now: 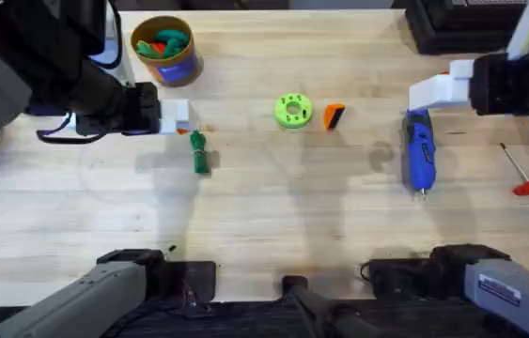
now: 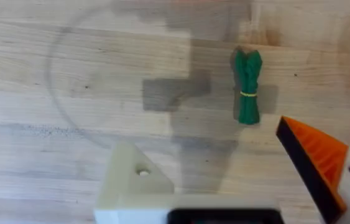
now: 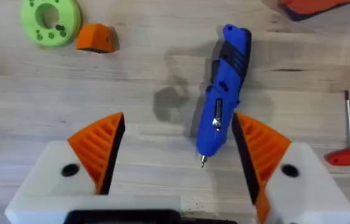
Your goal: Pick up the gripper from the table and insert it into the empty holder that is missing its gripper. Then pick up a screw, insert it into the mounting hole, and use the screwdriver to tighten it. Finally, clean up the table by picking up the vegetable and placing it into the bucket.
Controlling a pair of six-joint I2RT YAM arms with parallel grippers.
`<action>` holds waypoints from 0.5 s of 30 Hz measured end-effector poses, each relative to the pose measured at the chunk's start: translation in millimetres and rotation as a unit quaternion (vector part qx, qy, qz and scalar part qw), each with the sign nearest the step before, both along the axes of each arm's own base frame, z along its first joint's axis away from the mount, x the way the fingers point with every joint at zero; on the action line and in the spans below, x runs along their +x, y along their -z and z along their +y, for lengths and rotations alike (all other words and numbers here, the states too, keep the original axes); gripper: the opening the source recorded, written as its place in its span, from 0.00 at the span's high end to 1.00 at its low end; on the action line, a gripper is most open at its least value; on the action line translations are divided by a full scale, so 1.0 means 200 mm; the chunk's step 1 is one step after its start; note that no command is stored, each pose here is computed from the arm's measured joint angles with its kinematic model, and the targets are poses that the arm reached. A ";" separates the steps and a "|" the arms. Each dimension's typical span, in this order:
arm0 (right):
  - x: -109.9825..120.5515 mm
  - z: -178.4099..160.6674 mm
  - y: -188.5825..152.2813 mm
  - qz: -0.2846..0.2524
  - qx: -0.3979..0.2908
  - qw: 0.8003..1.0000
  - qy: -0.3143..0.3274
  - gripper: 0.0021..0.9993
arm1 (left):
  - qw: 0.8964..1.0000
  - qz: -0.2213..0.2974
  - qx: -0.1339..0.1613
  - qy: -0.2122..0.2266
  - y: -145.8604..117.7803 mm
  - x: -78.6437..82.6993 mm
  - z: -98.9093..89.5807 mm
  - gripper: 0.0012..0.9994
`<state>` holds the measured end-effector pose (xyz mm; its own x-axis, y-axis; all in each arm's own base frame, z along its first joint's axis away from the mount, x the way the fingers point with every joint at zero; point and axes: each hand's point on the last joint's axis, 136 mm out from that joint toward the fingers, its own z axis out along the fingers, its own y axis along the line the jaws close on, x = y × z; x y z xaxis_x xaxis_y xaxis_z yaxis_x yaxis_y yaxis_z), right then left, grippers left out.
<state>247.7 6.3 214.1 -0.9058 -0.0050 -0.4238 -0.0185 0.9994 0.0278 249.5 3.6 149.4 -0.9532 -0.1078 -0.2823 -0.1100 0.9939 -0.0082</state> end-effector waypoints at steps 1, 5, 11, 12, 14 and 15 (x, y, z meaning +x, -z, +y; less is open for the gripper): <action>0.00 0.00 0.01 0.004 0.000 1.000 0.000 0.01 | 1.000 0.004 0.000 0.000 0.01 0.00 0.00 0.01; 0.01 0.00 0.03 0.012 0.000 1.000 0.000 0.01 | 1.000 0.027 0.000 0.000 0.05 -0.02 -0.01 0.01; 0.01 0.00 0.03 0.012 0.000 1.000 0.000 0.01 | 0.999 0.052 -0.011 -0.005 0.09 -0.04 -0.15 0.01; 0.01 0.00 0.03 0.012 0.000 1.000 0.000 0.01 | 0.998 0.057 -0.013 -0.008 0.10 -0.04 -0.17 0.01; 0.01 0.00 0.03 0.012 0.000 1.000 0.000 0.01 | 0.997 0.069 -0.016 -0.019 0.13 -0.05 -0.22 0.01; 0.01 0.00 0.03 0.012 0.000 1.000 0.000 0.01 | 0.997 0.075 -0.018 -0.028 0.14 -0.05 -0.23 0.01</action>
